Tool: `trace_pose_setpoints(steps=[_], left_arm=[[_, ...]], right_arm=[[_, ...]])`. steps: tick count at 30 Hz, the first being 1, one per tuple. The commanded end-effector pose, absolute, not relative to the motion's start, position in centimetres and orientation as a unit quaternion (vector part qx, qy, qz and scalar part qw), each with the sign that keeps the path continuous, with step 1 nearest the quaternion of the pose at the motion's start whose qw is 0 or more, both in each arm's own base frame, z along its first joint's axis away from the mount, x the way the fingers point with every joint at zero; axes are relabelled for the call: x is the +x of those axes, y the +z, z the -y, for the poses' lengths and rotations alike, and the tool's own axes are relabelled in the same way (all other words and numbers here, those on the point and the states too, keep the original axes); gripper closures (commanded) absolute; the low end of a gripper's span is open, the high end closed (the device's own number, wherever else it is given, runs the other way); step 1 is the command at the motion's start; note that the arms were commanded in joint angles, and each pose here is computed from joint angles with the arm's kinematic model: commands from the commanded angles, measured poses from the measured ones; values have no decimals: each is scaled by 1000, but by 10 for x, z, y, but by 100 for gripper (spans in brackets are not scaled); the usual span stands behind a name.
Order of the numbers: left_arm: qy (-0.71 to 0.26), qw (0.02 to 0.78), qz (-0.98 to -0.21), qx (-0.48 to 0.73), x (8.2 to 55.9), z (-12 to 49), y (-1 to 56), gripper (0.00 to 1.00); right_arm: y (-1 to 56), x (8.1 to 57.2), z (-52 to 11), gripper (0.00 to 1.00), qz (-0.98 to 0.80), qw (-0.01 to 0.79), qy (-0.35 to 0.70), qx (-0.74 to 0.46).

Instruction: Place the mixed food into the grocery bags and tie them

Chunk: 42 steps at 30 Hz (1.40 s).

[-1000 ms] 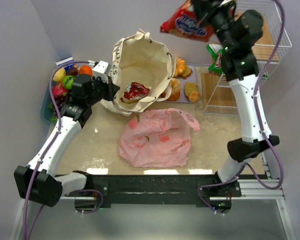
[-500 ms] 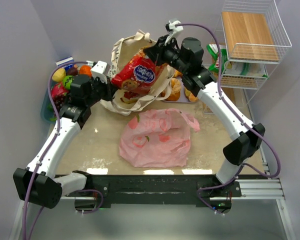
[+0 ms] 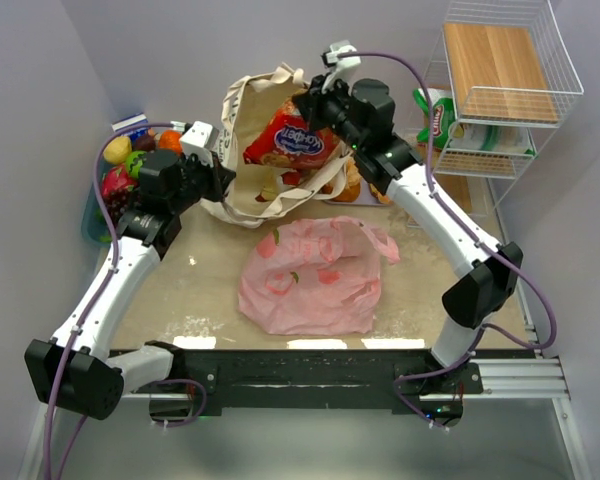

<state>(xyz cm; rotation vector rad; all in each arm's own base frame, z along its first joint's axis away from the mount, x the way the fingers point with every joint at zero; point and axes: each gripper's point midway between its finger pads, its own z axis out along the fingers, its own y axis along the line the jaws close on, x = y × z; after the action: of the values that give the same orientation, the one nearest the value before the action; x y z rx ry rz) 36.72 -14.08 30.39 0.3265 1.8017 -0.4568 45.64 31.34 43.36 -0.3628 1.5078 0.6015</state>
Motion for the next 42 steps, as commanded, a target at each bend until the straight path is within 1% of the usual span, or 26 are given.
trace_pose_setpoints(steps=[1, 4, 6, 8, 13, 17, 20, 21, 22, 23, 24, 25, 26, 27, 28, 29, 30, 31, 32, 34, 35, 36, 38, 40, 42], left_arm=[[-193, 633, -736, 145, 369, 139, 335, 100], [-191, 634, -735, 144, 368, 138, 336, 100], [-190, 636, -734, 144, 367, 137, 339, 100], [-191, 639, -731, 144, 366, 137, 341, 100], [-186, 644, -729, 141, 364, 135, 345, 100], [-184, 647, -726, 139, 363, 134, 347, 100], [-184, 646, -727, 140, 364, 134, 346, 100], [-183, 645, -728, 139, 364, 134, 345, 100], [-184, 643, -730, 140, 365, 134, 343, 100], [-184, 643, -730, 140, 366, 134, 342, 100], [-185, 641, -732, 141, 366, 135, 340, 100], [-186, 640, -732, 141, 366, 136, 341, 100], [-188, 640, -731, 142, 366, 136, 341, 100], [-187, 641, -731, 142, 366, 136, 341, 100], [-188, 641, -731, 142, 366, 136, 341, 100], [-187, 640, -732, 142, 366, 136, 340, 100], [-187, 640, -732, 141, 366, 136, 341, 100], [-188, 639, -732, 142, 367, 136, 340, 100], [-189, 639, -733, 142, 367, 137, 339, 100], [-192, 637, -733, 143, 367, 138, 338, 100], [-191, 635, -734, 143, 368, 138, 337, 100], [-194, 635, -734, 144, 367, 139, 338, 100], [-196, 634, -734, 145, 367, 140, 338, 100], [-198, 637, -731, 146, 365, 140, 340, 100], [-198, 636, -732, 146, 365, 140, 339, 100]], right_arm=[[494, 419, -371, 100, -577, 706, 371, -178], [468, 402, -409, 100, -587, 666, 419, -191], [437, 409, -425, 100, -611, 637, 432, -185], [370, 434, -437, 100, -676, 597, 392, -180], [281, 464, -428, 100, -757, 559, 299, -158], [257, 469, -424, 100, -775, 547, 274, -158], [264, 466, -422, 100, -774, 547, 271, -166], [269, 464, -420, 98, -773, 548, 270, -169], [282, 461, -417, 90, -765, 558, 269, -175], [291, 458, -414, 71, -760, 564, 270, -179], [294, 455, -410, 59, -758, 566, 266, -183], [317, 449, -401, 45, -745, 585, 263, -186], [325, 445, -395, 35, -741, 593, 257, -183], [319, 440, -389, 22, -744, 591, 251, -185], [326, 435, -381, 18, -738, 600, 246, -186], [352, 422, -369, 13, -720, 619, 253, -184], [348, 414, -362, 8, -720, 619, 249, -189], [356, 409, -354, 7, -714, 627, 242, -197], [380, 397, -341, 7, -700, 643, 240, -197], [384, 395, -316, 4, -715, 646, 193, -184], [392, 395, -303, 4, -719, 651, 170, -174], [397, 399, -280, 4, -734, 650, 120, -152], [399, 405, -255, 4, -747, 647, 48, -149], [393, 417, -221, 4, -768, 627, -36, -127], [381, 432, -186, 4, -790, 598, -92, -104]])
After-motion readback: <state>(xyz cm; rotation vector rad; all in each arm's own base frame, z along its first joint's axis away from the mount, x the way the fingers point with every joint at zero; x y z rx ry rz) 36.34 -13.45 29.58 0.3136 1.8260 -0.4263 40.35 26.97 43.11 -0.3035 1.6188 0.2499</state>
